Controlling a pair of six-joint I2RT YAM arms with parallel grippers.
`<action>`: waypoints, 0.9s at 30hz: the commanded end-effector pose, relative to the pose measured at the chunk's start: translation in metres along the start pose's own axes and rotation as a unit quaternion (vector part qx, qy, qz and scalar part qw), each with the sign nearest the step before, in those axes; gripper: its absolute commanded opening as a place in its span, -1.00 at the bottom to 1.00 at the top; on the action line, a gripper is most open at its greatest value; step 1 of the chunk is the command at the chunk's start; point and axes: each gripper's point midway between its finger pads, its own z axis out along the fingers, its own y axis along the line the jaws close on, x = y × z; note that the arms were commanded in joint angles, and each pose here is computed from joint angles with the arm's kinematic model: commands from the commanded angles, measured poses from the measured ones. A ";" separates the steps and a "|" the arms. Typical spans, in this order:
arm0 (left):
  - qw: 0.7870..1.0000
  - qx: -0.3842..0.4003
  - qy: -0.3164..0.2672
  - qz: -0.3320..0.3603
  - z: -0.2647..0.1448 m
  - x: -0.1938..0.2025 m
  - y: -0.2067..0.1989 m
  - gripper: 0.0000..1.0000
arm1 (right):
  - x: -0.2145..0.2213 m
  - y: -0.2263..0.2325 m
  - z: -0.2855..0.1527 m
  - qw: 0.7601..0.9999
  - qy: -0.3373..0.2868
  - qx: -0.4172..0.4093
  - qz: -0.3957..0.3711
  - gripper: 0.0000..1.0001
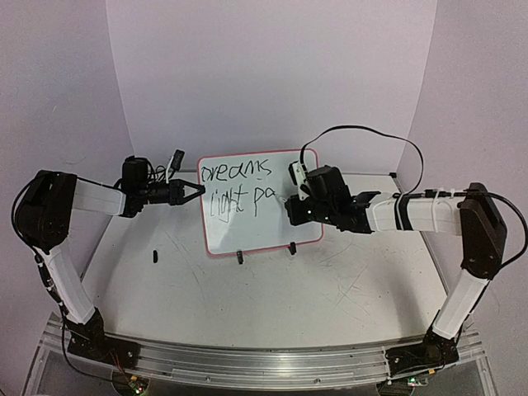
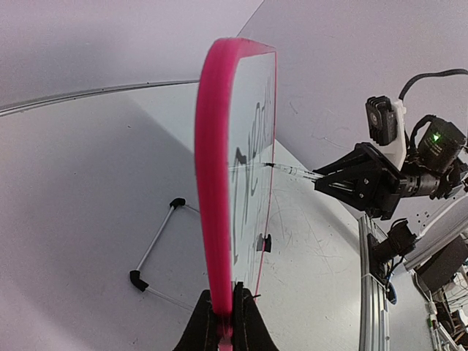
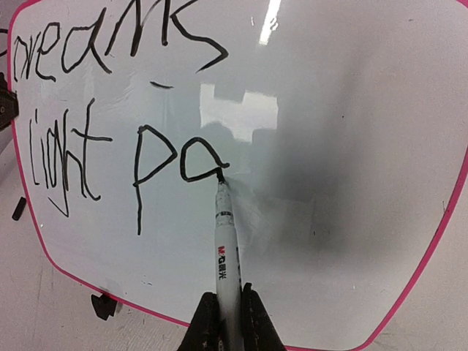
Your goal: Write a sentence on the whiteboard
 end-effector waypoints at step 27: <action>0.999 -0.030 -0.012 0.041 0.003 -0.013 0.007 -1.00 | -0.058 0.009 -0.031 0.996 -0.075 -0.034 -0.026 -1.00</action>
